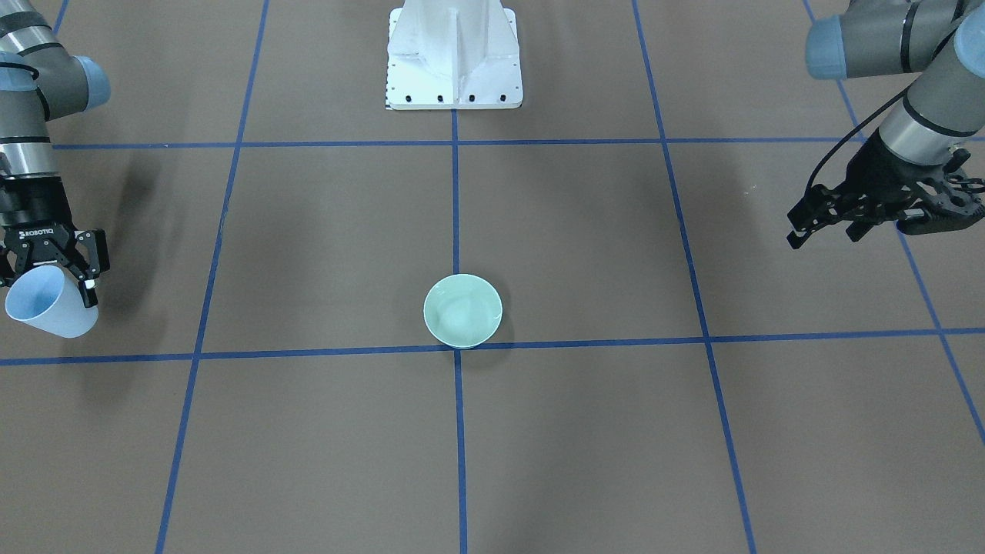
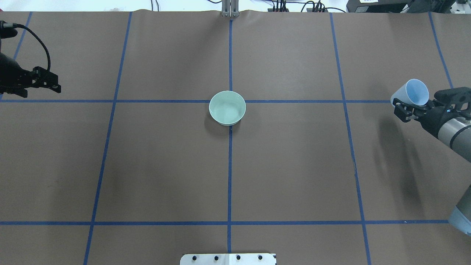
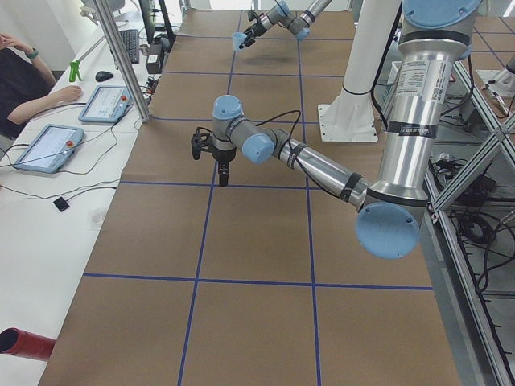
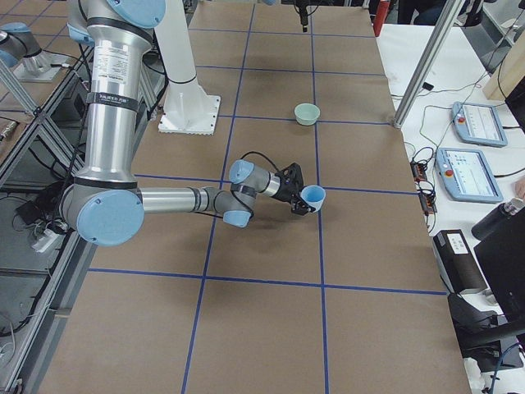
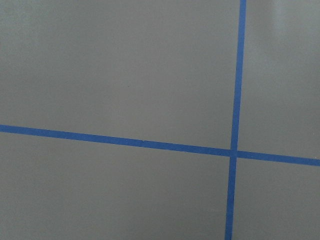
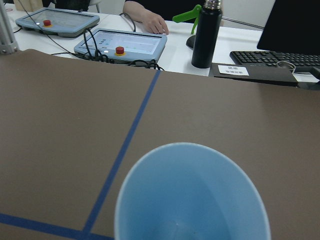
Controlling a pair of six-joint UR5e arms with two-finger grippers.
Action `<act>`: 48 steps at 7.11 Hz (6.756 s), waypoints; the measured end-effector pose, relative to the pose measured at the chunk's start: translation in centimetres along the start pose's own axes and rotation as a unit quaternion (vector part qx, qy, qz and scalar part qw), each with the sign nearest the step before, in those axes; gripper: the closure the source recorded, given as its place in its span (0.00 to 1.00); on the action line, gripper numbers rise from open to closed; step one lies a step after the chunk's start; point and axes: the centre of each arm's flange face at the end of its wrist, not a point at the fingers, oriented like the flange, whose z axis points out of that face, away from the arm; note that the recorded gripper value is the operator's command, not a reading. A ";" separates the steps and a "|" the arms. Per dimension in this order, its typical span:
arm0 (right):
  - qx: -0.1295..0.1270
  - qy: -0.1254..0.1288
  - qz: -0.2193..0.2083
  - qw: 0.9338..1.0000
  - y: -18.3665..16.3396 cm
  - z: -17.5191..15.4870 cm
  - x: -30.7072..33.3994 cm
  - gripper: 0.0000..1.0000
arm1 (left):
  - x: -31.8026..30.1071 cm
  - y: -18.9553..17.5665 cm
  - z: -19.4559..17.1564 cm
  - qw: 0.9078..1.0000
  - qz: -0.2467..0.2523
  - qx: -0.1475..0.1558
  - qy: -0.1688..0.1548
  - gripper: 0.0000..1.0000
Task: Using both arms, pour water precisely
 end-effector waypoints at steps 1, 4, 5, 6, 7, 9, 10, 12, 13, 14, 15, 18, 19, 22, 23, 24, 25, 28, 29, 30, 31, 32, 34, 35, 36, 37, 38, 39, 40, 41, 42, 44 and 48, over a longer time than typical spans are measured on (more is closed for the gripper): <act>-0.003 0.004 -0.001 1.000 0.7 -0.2 1.0 1.00 | 0.1 0.1 -0.2 1.000 -0.001 0.000 0.001 0.00; -0.024 0.003 -0.011 1.000 2.1 -0.2 2.0 1.00 | 0.1 0.1 -0.1 1.000 -0.002 -0.001 0.000 0.00; -0.031 0.004 -0.023 0.999 2.5 -0.1 2.2 1.00 | 0.1 0.1 -0.1 1.000 -0.002 -0.001 0.000 0.00; -0.034 0.004 -0.035 0.999 2.7 0.0 2.4 1.00 | 0.1 0.1 0.0 1.000 -0.003 -0.001 0.000 0.00; -0.035 0.002 -0.040 0.999 2.8 0.1 2.2 1.00 | 0.1 0.1 0.0 1.000 -0.002 -0.001 0.000 0.00; -0.036 -0.006 -0.043 0.998 2.8 0.3 1.3 1.00 | 0.0 0.1 0.1 1.000 -0.003 -0.002 -0.001 0.00; -0.036 -0.010 -0.044 0.998 2.9 0.4 0.9 1.00 | 0.0 0.1 0.1 1.000 -0.003 -0.002 -0.002 0.00; -0.035 -0.020 -0.044 0.998 2.8 0.8 -0.4 1.00 | -0.1 0.0 0.2 1.000 -0.003 -0.002 -0.002 0.00; -0.034 -0.024 -0.045 0.998 2.9 1.0 -0.9 1.00 | -0.1 0.0 0.2 1.000 -0.003 -0.002 -0.003 0.00; -0.034 -0.026 -0.045 0.998 2.9 1.0 -1.2 1.00 | -0.1 0.0 0.2 1.000 -0.003 -0.002 -0.002 0.00; -0.034 -0.027 -0.046 0.998 2.9 1.0 -1.3 0.94 | -0.1 0.0 0.2 1.000 -0.003 -0.003 -0.002 0.00; -0.035 -0.022 -0.062 0.997 3.3 1.0 -0.9 0.81 | -0.1 0.0 0.2 1.000 -0.003 -0.002 -0.002 0.00; -0.036 -0.020 -0.065 0.997 3.5 1.1 -0.7 0.80 | -0.1 0.0 0.2 1.000 -0.002 -0.002 -0.002 0.00; -0.040 -0.016 -0.068 0.997 4.0 1.4 -0.3 0.52 | -0.1 0.0 0.1 1.000 -0.002 -0.002 -0.002 0.00; -0.040 -0.016 -0.068 0.997 4.0 1.4 -0.3 0.02 | 0.0 0.0 0.1 1.000 -0.002 -0.002 -0.001 0.00; -0.040 -0.015 -0.068 0.997 4.0 1.4 -0.2 0.00 | 0.0 0.1 0.0 1.000 -0.002 -0.001 -0.001 0.00; -0.039 -0.015 -0.068 0.997 4.0 1.3 -0.1 0.00 | 0.0 0.1 -0.1 1.000 -0.002 -0.001 0.000 0.00; -0.037 -0.018 -0.068 0.997 3.8 1.0 0.0 0.00 | 0.0 0.1 -0.1 1.000 -0.002 -0.001 -0.001 0.00; -0.037 -0.020 -0.071 0.997 3.7 0.7 0.0 0.00 | 0.0 0.1 -0.1 1.000 -0.002 -0.001 -0.001 0.00; -0.038 -0.027 -0.075 0.996 3.4 0.1 -0.1 0.00 | 0.0 0.1 -0.1 1.000 -0.002 -0.001 -0.001 0.00; -0.042 -0.036 -0.077 0.995 2.9 -1.1 0.0 0.00 | 0.0 0.1 0.0 1.000 -0.002 -0.002 -0.001 0.00; -0.046 -0.043 -0.080 0.995 2.1 -2.3 0.5 0.00 | 0.0 0.1 0.0 1.000 -0.002 -0.002 -0.001 0.00; -0.053 -0.049 -0.088 0.994 -0.2 -3.9 2.7 0.00 | 0.1 0.2 0.0 1.000 -0.002 -0.005 0.002 0.00; -0.062 -0.054 -0.083 0.993 -2.3 -4.3 4.1 0.00 | 0.2 0.2 0.0 1.000 -0.002 -0.007 0.004 0.00; -0.079 -0.058 -0.081 0.992 -5.6 -4.1 5.5 0.00 | 0.5 0.2 -0.1 1.000 -0.001 -0.008 0.006 0.00; -0.103 -0.060 -0.081 0.990 -10.0 -3.5 6.3 0.00 | 1.3 -0.1 -0.3 1.000 0.002 -0.005 0.012 0.00; -0.136 -0.058 -0.075 0.986 -14.0 -2.9 7.0 0.00 | 3.3 -0.8 -1.1 1.000 -0.005 0.003 0.024 0.00; -0.176 -0.053 -0.074 0.980 -17.7 -2.3 7.9 0.00 | 6.8 -1.4 -2.0 0.999 -0.026 0.009 0.044 0.00; -0.216 -0.048 -0.078 0.972 -20.9 -1.9 8.9 0.00 | 11.3 -1.4 -2.1 0.997 -0.049 0.003 0.064 0.00; -0.262 -0.043 -0.080 0.961 -23.8 -1.5 9.9 0.00 | 17.0 -0.5 -1.3 0.994 -0.075 -0.016 0.083 0.00; -0.308 -0.037 -0.080 0.947 -25.8 -1.3 10.9 0.00 | 23.3 1.0 -0.1 0.989 -0.104 -0.038 0.098 0.00; -0.366 -0.034 -0.093 0.925 -25.3 -1.4 13.3 0.00 | 32.9 4.3 3.3 0.985 -0.134 -0.052 0.097 0.00; -0.411 -0.020 -0.086 0.908 -19.6 -2.2 17.9 0.00 | 39.2 7.1 11.9 0.987 -0.136 -0.044 0.071 0.00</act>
